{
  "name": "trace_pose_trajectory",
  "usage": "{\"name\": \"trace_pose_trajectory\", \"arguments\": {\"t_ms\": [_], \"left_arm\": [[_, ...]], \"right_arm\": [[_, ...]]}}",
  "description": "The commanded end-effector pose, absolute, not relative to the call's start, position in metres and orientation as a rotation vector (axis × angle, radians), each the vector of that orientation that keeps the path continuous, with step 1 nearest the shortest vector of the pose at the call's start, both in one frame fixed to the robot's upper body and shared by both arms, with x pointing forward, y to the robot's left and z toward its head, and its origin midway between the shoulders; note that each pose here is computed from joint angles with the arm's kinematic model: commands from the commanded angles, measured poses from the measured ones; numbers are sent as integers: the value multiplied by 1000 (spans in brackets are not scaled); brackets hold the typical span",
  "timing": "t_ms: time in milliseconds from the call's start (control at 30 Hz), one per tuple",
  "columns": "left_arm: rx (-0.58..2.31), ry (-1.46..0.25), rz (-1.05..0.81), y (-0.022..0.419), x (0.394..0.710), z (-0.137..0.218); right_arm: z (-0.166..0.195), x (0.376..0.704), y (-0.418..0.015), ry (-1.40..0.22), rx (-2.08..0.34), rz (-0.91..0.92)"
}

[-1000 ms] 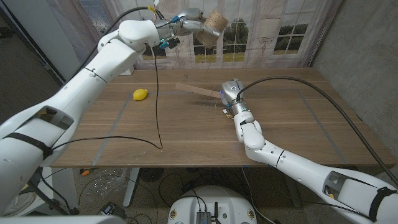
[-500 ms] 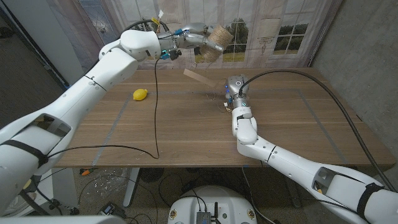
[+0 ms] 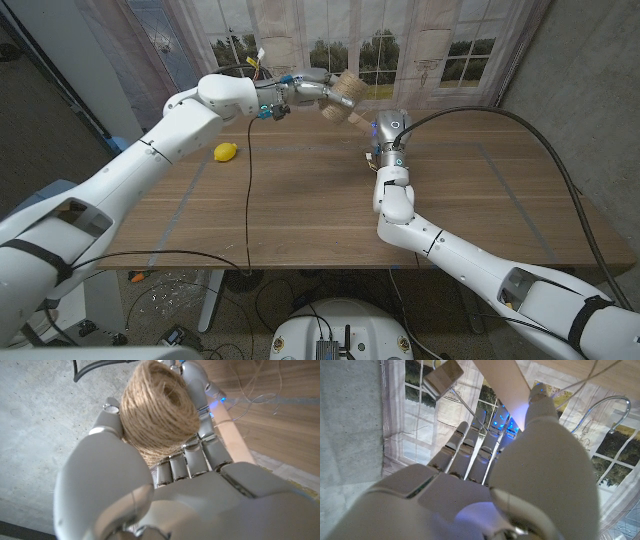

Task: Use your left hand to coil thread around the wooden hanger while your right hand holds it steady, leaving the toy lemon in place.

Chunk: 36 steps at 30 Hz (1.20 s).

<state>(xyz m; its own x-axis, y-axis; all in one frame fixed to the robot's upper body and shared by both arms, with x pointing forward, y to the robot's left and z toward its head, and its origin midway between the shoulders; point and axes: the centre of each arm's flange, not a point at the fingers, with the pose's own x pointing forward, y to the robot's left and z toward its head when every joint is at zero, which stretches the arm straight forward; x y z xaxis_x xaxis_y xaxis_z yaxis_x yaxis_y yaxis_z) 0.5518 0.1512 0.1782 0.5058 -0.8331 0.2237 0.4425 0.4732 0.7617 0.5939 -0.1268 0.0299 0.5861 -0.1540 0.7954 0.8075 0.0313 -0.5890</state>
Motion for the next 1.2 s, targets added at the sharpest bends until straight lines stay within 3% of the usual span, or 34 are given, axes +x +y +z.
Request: {"name": "trace_pose_trajectory", "arguments": {"t_ms": [33, 600, 1200], "left_arm": [[596, -485, -822, 172, 582, 134], [478, -350, -651, 226, 611, 98], [558, -289, -314, 289, 613, 96]], "right_arm": [[32, 580, -144, -697, -1155, -908], [21, 561, -155, -785, -1065, -960], [11, 550, -156, -903, -1085, -960]]}}
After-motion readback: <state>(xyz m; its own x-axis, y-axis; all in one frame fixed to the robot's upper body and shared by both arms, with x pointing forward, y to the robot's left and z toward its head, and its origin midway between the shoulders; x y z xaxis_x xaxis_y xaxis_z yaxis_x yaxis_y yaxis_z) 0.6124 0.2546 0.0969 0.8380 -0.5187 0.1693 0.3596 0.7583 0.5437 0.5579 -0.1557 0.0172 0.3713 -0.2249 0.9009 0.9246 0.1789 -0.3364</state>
